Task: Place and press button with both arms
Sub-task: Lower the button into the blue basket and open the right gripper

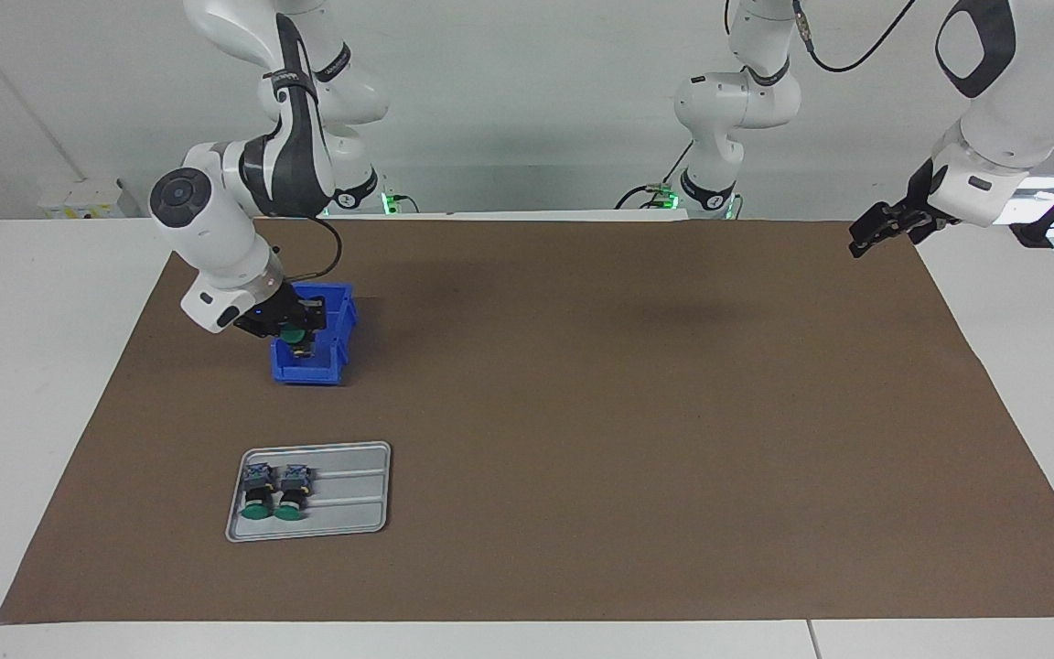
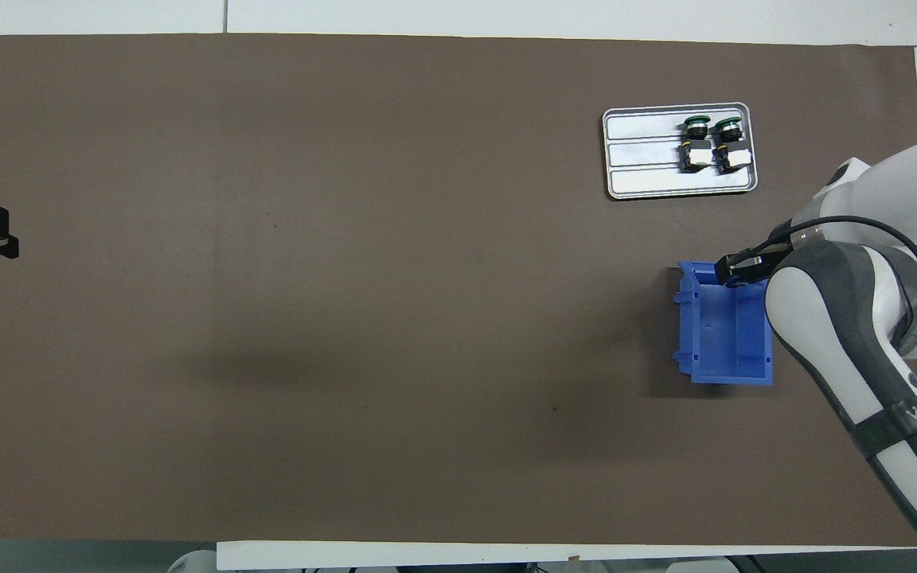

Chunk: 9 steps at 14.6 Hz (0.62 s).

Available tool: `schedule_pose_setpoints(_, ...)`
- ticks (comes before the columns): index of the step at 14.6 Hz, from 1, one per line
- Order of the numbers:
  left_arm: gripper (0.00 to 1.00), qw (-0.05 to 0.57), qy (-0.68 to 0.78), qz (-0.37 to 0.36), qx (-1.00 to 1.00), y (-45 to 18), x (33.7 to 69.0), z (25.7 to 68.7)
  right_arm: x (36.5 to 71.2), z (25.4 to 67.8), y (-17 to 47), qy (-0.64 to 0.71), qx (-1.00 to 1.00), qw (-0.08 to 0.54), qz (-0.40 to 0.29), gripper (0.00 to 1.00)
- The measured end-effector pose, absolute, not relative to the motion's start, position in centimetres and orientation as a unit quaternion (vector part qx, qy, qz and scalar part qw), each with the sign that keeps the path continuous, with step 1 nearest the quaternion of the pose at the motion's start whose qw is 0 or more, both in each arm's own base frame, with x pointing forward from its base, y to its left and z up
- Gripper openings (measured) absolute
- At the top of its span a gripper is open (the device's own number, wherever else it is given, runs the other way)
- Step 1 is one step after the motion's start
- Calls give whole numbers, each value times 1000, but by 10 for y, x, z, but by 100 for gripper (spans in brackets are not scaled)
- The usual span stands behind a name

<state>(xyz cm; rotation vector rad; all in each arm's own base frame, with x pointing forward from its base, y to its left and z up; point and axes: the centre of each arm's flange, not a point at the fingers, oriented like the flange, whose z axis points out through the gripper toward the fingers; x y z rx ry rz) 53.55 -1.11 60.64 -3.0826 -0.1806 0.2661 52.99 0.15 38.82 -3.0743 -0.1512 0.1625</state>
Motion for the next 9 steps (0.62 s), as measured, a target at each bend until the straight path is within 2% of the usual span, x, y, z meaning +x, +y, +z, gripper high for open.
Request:
schedule_pose_setpoints(4, 100, 22, -52, 85, -995, -17, 535, 607, 515, 366, 6, -52, -997, 28, 46, 36)
schedule_pose_setpoints(9, 100, 21, -56, 85, -995, -14, 535, 607, 506, 361, 6, -53, -997, 27, 52, 36)
